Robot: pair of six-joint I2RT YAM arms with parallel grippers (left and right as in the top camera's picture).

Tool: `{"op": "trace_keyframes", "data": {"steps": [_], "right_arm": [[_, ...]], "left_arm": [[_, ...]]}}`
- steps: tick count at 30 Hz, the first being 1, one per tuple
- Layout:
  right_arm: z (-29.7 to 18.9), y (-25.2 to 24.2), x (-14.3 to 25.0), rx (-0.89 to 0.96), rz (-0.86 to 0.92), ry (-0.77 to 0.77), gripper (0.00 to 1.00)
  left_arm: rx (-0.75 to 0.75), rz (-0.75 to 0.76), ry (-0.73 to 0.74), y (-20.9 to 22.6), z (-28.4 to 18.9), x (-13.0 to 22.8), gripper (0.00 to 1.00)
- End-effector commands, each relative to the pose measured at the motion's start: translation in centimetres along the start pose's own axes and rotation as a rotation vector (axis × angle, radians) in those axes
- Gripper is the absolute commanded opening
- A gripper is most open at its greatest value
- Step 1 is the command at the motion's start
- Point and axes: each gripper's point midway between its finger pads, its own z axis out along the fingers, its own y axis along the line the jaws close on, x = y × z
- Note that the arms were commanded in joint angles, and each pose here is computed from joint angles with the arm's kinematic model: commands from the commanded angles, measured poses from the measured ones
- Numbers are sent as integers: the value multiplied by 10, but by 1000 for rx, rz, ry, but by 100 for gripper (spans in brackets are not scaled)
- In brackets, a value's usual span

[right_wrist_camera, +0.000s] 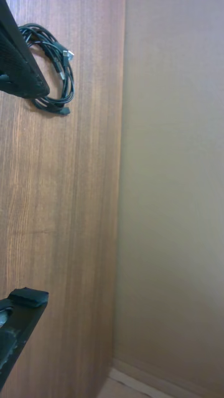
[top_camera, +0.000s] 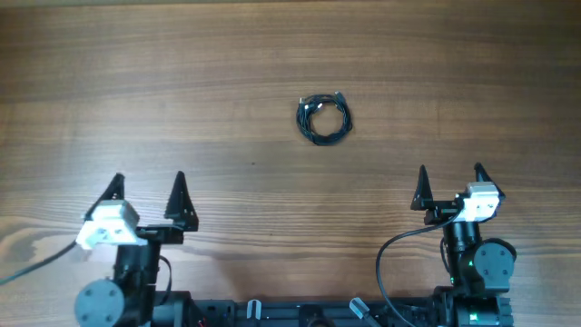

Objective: Untangle cables
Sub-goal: 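Raise both arms and move grippers forward toward the black cable coil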

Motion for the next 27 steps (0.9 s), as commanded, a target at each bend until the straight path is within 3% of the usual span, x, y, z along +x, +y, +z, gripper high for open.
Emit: {"op": "trace_keyframes", "data": {"steps": [1, 4, 8, 12, 20, 24, 27], "right_arm": [[0, 1, 0, -5, -18, -5, 100], [0, 1, 0, -5, -18, -5, 100], [0, 1, 0, -6, -18, -5, 100], [0, 1, 0, -5, -19, -5, 100], [0, 2, 0, -11, -16, -5, 100], [0, 2, -1, -14, 0, -7, 100], [-3, 2, -10, -14, 155, -4, 100]], "left_arm": [[-15, -2, 54, -6, 5, -34, 100], [-37, 4, 172, -13, 27, -68, 100], [-11, 131, 320, -23, 63, -89, 100], [110, 231, 371, -43, 103, -98, 100], [190, 233, 581, -45, 161, -37, 100], [229, 221, 583, -51, 161, -35, 100], [235, 218, 588, -52, 160, -34, 100]]}}
